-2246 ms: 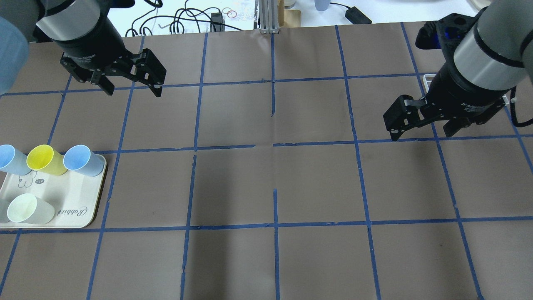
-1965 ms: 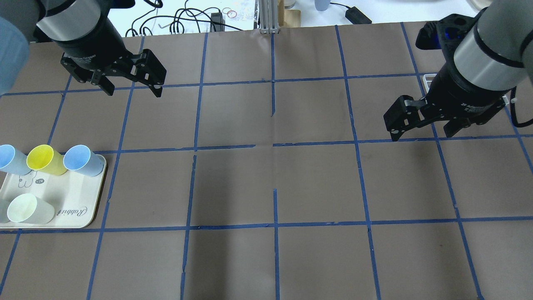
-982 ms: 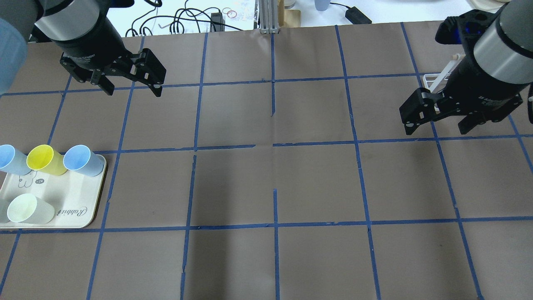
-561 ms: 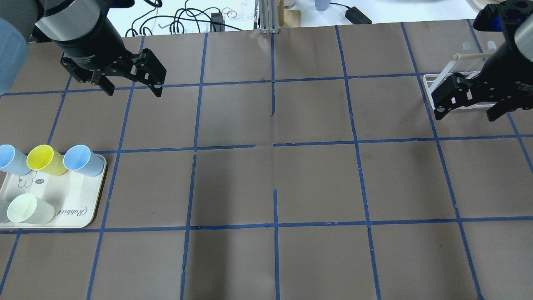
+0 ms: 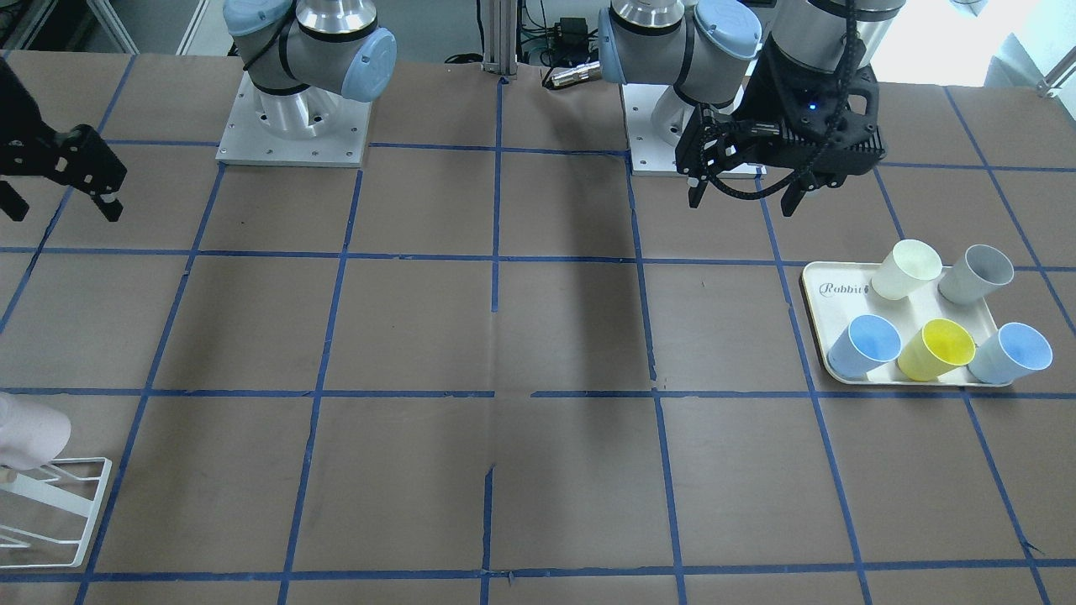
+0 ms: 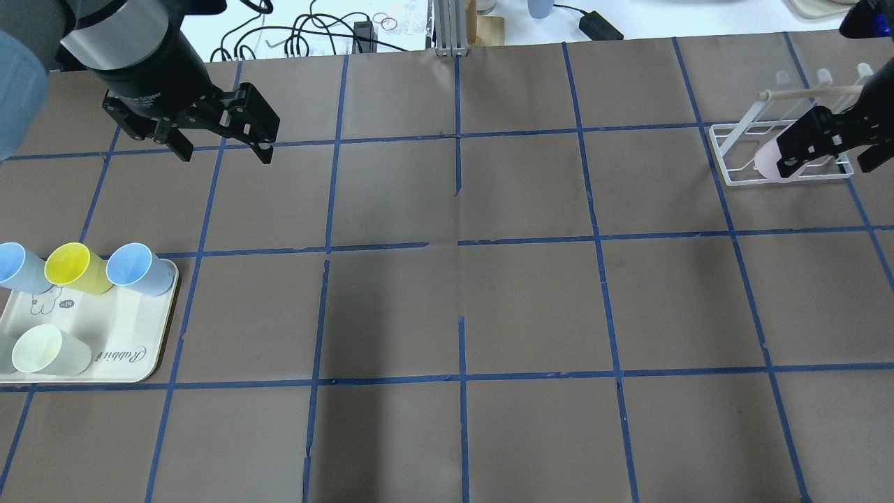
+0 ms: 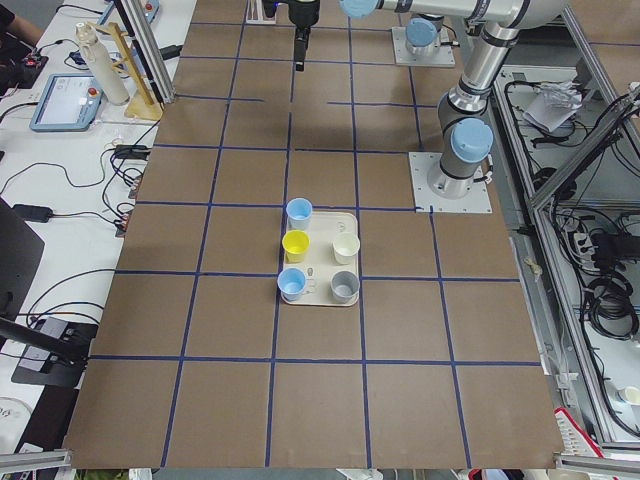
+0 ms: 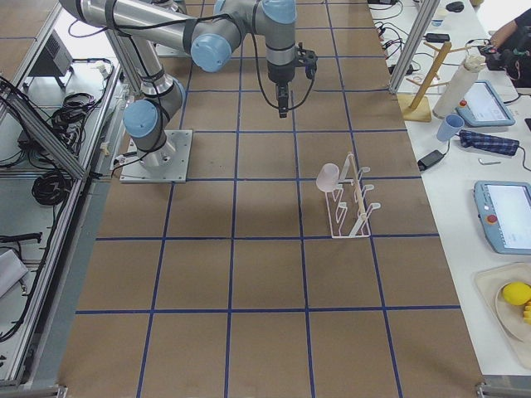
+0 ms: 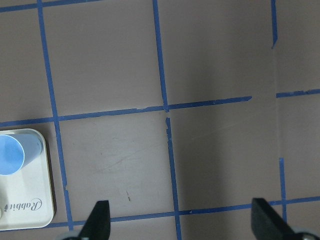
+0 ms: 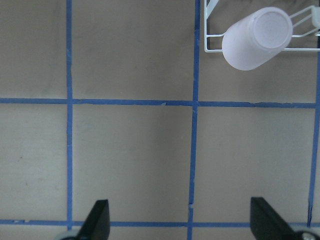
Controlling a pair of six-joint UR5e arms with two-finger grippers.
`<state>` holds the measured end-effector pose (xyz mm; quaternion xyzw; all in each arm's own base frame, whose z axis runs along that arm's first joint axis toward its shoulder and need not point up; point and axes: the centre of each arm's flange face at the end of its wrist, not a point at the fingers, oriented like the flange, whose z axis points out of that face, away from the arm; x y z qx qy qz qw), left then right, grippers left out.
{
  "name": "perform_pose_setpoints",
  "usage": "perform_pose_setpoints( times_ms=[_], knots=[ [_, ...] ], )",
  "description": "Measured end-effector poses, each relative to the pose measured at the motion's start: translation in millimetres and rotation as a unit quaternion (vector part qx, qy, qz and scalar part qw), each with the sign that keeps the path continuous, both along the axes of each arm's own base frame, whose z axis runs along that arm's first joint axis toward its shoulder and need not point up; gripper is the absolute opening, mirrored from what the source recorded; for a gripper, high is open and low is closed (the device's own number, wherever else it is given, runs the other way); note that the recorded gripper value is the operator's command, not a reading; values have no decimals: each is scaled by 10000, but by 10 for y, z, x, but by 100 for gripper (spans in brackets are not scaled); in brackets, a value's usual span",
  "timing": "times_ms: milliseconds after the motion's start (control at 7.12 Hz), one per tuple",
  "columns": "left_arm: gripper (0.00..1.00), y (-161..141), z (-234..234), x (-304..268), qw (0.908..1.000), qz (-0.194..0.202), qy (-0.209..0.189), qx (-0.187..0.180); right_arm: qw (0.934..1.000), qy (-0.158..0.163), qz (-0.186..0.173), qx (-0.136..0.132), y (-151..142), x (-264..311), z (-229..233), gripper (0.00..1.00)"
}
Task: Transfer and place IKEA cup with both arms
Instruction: 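Lower the right gripper around the pink cup on the rack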
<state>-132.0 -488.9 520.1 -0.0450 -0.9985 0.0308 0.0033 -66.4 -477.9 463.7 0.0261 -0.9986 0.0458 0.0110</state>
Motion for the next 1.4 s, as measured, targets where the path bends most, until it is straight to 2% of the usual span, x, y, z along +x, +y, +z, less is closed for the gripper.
perform_pose_setpoints(
  times_ms=[561, 982, 1404],
  knots=[
    [100, -18, -26, -3, 10000, -1, 15, 21, 9960, 187, 865, -110, -421, -702, -477, 100],
    [100, -29, -28, 7, 10000, 2, -1, 22, 9928, 290, 1128, -270, -827, -946, -786, 100],
    [100, -25, -26, 9, 10000, 1, -5, 19, 9904, 334, 1306, -320, -1038, -1052, -1107, 100]
  ],
)
